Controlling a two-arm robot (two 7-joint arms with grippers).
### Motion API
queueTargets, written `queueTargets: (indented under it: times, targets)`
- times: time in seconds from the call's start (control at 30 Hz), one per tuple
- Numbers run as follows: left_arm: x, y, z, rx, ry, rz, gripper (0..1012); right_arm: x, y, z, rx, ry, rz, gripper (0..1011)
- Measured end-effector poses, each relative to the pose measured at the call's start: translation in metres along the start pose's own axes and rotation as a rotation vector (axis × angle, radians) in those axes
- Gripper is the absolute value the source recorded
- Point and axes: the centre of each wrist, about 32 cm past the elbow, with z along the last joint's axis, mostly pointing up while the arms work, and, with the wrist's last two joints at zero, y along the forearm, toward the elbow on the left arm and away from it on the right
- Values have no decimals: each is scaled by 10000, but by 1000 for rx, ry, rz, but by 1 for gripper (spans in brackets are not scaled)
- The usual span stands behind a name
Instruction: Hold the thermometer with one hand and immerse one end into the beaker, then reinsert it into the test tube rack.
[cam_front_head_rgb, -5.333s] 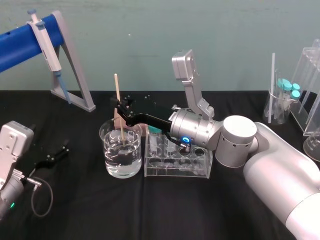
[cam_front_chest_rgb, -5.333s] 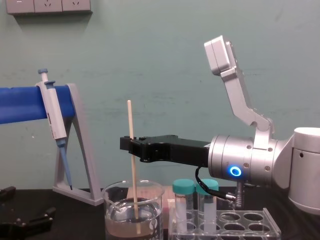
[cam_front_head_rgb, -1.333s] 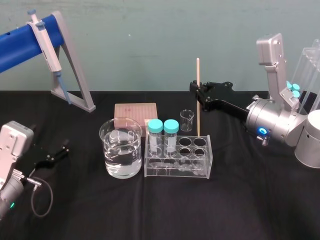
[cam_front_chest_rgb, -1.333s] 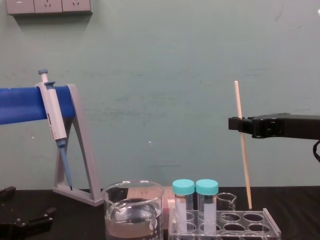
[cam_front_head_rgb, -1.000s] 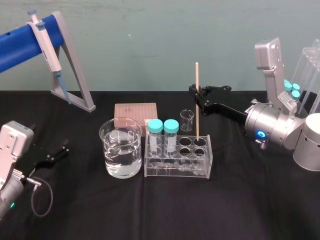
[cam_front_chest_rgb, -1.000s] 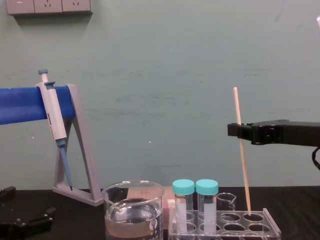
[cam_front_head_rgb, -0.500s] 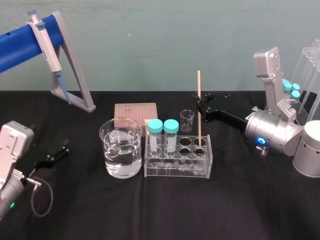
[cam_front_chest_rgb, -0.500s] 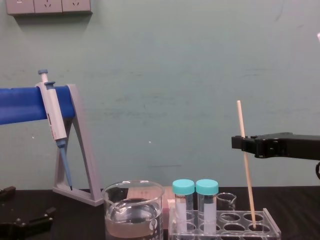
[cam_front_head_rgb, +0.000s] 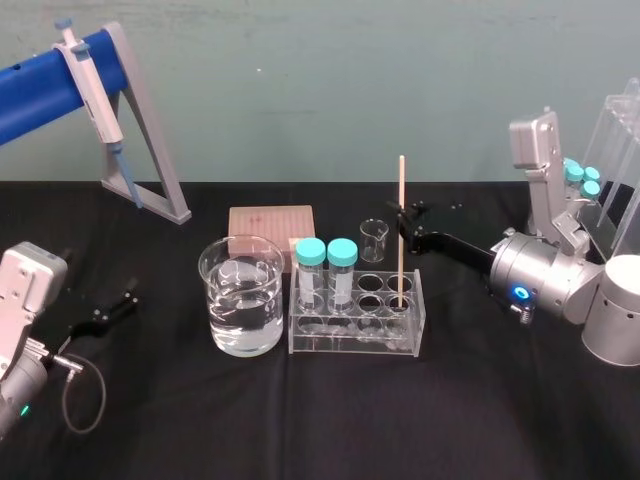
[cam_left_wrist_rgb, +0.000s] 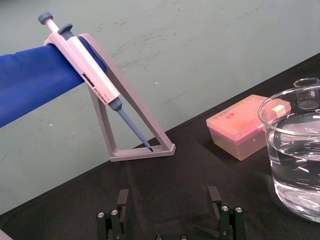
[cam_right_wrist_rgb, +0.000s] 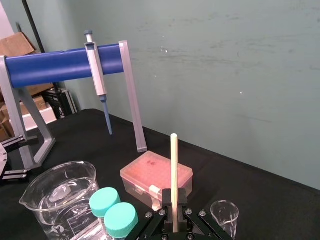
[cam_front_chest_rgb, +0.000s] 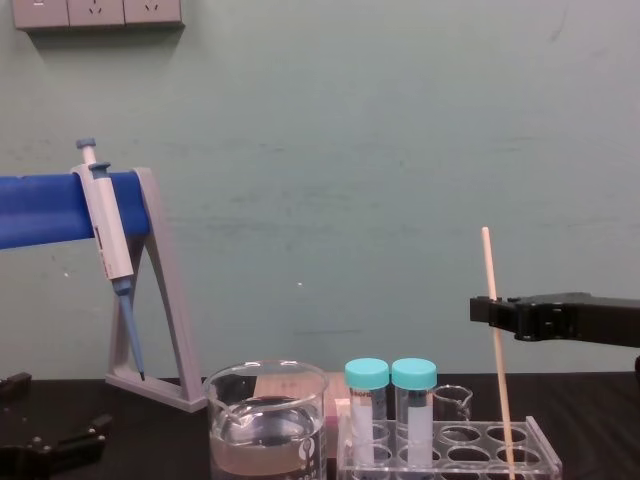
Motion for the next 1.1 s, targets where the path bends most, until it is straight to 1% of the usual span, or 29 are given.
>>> queueTargets:
  times: [0.73,1.1]
  targets:
    - [0,0,0,0,0,0,1004,11,31,-111,-10,19,1,53]
    - [0,0,0,0,0,0,1004,8,38,-141,-17,23,1,54]
